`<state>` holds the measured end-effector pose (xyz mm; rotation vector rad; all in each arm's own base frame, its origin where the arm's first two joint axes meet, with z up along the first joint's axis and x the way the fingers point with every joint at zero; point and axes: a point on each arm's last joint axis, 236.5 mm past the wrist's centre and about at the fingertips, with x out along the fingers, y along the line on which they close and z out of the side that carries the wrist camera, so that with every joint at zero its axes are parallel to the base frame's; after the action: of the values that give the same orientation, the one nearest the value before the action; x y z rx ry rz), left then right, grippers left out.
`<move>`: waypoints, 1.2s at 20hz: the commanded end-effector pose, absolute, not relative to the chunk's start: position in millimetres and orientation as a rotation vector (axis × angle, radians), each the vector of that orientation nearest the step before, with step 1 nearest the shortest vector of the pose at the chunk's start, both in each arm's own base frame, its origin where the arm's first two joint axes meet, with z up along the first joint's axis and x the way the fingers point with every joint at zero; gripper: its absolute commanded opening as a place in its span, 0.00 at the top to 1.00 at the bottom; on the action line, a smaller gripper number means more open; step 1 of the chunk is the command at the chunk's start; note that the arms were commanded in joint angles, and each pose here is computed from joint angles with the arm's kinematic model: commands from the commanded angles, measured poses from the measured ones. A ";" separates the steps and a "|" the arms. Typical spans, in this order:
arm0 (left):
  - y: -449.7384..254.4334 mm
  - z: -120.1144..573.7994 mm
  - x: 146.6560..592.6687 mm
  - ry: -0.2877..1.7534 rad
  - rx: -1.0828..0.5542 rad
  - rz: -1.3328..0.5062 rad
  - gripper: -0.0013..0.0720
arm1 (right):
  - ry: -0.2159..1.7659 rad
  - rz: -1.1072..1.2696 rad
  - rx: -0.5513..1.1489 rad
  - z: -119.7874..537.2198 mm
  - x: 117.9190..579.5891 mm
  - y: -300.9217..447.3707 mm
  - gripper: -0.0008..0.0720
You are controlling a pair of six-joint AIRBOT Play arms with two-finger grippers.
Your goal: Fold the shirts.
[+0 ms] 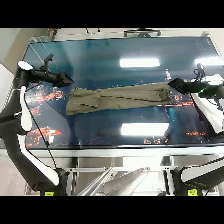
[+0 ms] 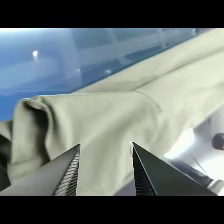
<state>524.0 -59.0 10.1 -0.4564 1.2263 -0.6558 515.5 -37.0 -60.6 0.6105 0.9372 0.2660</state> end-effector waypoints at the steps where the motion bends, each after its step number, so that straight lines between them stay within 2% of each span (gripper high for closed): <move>1: -61.8 43.1 517.1 1.222 -0.462 -0.703 0.52 | 1.020 0.324 0.618 -80.9 501.9 -29.5 0.01; 6: -108.3 58.6 508.6 1.197 -0.602 -0.849 0.53 | 1.141 0.504 0.645 -94.6 480.3 5.3 0.01; 7: -114.5 56.5 506.4 1.207 -0.606 -0.861 0.56 | 1.144 0.518 0.636 -94.6 480.6 9.4 0.01; 9: -131.4 52.5 501.7 1.211 -0.568 -0.903 0.98 | 1.148 0.535 0.624 -94.8 482.2 18.7 0.03; 10: -142.5 49.9 500.5 1.216 -0.553 -0.914 0.98 | 1.148 0.543 0.617 -94.0 483.5 22.6 0.22; 11: -153.5 47.4 500.2 1.218 -0.543 -0.919 0.98 | 1.145 0.545 0.610 -93.2 485.0 23.8 0.60; 12: -167.0 44.3 499.1 1.222 -0.534 -0.928 0.98 | 1.141 0.549 0.606 -90.8 486.5 24.4 0.86; 13: -181.3 40.6 497.0 1.228 -0.528 -0.938 0.98 | 1.138 0.565 0.602 -84.8 487.6 25.3 0.97; 16: -232.6 21.6 488.5 1.247 -0.510 -0.956 0.98 | 1.102 0.676 0.628 -37.7 489.0 38.6 0.97; 21: -338.2 -40.4 450.5 1.357 -0.487 -0.976 0.98 | 0.855 0.985 0.789 131.7 471.3 90.5 0.97; 24: -382.2 -75.4 431.4 1.421 -0.505 -0.938 0.98 | 0.794 0.999 0.737 178.3 455.2 97.7 0.97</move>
<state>447.4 -339.4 -44.3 -0.4913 1.3798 -0.9792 475.7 82.3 117.1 0.7229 0.8733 0.9105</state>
